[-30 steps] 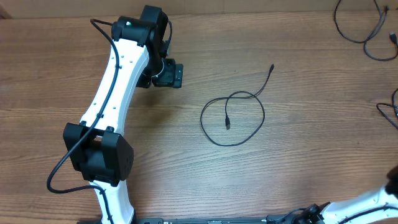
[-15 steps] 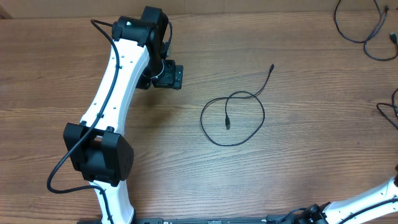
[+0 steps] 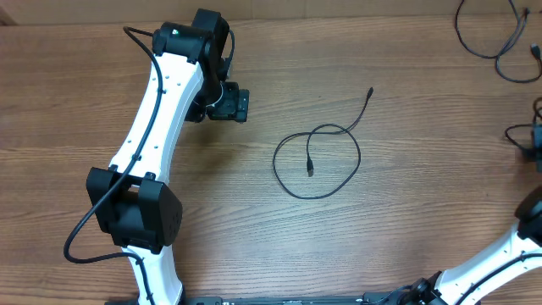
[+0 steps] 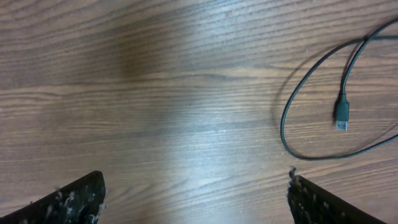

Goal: Untangle cables

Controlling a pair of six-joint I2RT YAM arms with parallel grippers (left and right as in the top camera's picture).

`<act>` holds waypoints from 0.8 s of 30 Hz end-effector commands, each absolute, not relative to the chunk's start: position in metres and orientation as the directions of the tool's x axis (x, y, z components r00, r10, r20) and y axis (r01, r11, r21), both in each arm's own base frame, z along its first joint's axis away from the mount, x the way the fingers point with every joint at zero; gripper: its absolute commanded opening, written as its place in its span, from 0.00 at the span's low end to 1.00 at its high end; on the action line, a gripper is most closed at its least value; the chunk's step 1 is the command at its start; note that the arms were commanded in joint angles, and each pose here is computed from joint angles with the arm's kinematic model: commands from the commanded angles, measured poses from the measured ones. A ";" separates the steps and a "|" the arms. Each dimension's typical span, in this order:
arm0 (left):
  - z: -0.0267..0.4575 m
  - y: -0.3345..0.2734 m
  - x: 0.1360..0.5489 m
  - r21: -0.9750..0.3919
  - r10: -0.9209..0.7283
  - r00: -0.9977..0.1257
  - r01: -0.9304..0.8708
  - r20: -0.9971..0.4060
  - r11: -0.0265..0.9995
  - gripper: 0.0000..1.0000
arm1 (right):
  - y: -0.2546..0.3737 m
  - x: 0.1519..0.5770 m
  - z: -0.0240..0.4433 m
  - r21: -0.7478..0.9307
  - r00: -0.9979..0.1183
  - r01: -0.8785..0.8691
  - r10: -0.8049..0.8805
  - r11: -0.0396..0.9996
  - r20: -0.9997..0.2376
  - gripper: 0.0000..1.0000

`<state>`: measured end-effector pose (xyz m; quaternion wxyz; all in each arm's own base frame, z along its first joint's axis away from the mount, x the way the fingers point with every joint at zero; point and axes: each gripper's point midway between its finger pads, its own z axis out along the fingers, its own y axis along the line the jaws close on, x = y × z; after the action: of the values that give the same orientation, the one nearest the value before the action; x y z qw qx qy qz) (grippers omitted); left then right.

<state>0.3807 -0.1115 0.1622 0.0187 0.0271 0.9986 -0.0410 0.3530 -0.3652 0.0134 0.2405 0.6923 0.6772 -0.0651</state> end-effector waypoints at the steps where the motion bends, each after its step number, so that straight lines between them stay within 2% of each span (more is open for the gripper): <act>1: 0.157 -0.113 0.378 -0.075 0.080 -0.997 0.081 -0.018 0.994 0.93 | -0.377 0.348 0.016 0.214 0.063 0.976 0.888 0.041 -0.456 0.04; 6: 0.157 -0.114 0.381 -0.078 0.080 -0.996 0.082 -0.033 0.994 0.94 | -0.370 0.328 0.017 0.151 0.046 0.988 0.906 0.021 -0.422 0.04; 13: 0.158 -0.116 0.380 -0.092 0.080 -0.996 0.082 -0.030 0.992 0.94 | -0.388 0.305 0.049 0.185 0.147 0.980 0.880 -0.068 -0.452 0.04; 24: 0.158 -0.122 0.379 -0.108 0.089 -0.996 0.091 -0.029 0.990 0.94 | -0.422 0.252 0.042 0.145 0.238 0.971 0.851 -0.192 -0.469 0.04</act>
<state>0.3812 -0.1145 0.1623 0.0197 0.0285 0.9983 -0.0475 0.2622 -0.4085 0.0241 0.1919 0.7515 0.6188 -0.1246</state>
